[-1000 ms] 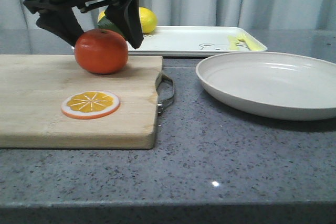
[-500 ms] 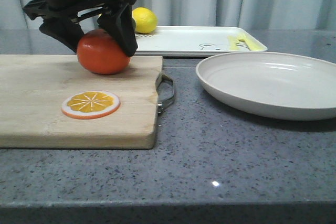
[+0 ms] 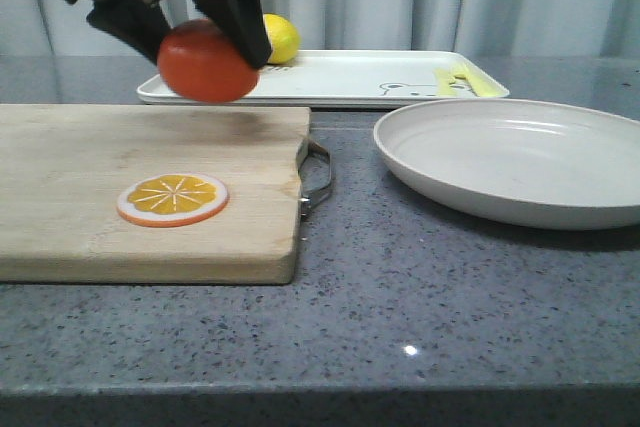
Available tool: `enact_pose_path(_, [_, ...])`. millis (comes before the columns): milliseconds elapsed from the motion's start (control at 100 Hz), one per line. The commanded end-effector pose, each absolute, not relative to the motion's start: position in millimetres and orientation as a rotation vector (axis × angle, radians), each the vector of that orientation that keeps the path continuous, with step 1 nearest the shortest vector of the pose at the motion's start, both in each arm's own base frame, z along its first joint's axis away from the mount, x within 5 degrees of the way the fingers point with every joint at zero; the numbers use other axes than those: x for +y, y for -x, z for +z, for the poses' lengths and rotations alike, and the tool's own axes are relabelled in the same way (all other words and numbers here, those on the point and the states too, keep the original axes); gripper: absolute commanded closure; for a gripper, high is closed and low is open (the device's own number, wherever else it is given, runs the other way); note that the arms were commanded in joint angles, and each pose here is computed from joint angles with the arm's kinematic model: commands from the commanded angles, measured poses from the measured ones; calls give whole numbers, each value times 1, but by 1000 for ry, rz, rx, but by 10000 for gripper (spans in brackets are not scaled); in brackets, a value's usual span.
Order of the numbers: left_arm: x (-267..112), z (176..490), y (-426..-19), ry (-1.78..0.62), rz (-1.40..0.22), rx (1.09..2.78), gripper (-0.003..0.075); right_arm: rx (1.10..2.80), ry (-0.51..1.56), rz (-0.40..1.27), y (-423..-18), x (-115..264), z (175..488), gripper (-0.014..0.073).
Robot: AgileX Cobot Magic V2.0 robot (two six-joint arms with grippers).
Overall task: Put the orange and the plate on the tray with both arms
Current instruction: 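Close the left gripper on the orange and lift it, then carry the orange over the white plate and open the left gripper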
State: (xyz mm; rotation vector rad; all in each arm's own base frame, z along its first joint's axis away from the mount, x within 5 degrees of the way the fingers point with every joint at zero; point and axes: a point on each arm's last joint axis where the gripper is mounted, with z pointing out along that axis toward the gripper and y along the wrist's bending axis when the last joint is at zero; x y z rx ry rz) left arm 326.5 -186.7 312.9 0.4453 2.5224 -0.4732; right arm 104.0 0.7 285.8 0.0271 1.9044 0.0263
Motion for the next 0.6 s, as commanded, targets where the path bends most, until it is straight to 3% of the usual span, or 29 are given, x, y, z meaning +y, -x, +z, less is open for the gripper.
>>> enact_pose_path(0, [-195, 355, -320, -443, -562, 2375, 405, 1801, -29, 25, -108, 0, 304, 661])
enact_pose_path(200, [-231, 371, -310, -552, -621, 2303, 405, 1801, -29, 25, -108, 0, 304, 661])
enact_pose_path(590, [-324, 354, -295, -777, -733, 2265, 405, 1801, -29, 25, -108, 0, 304, 661])
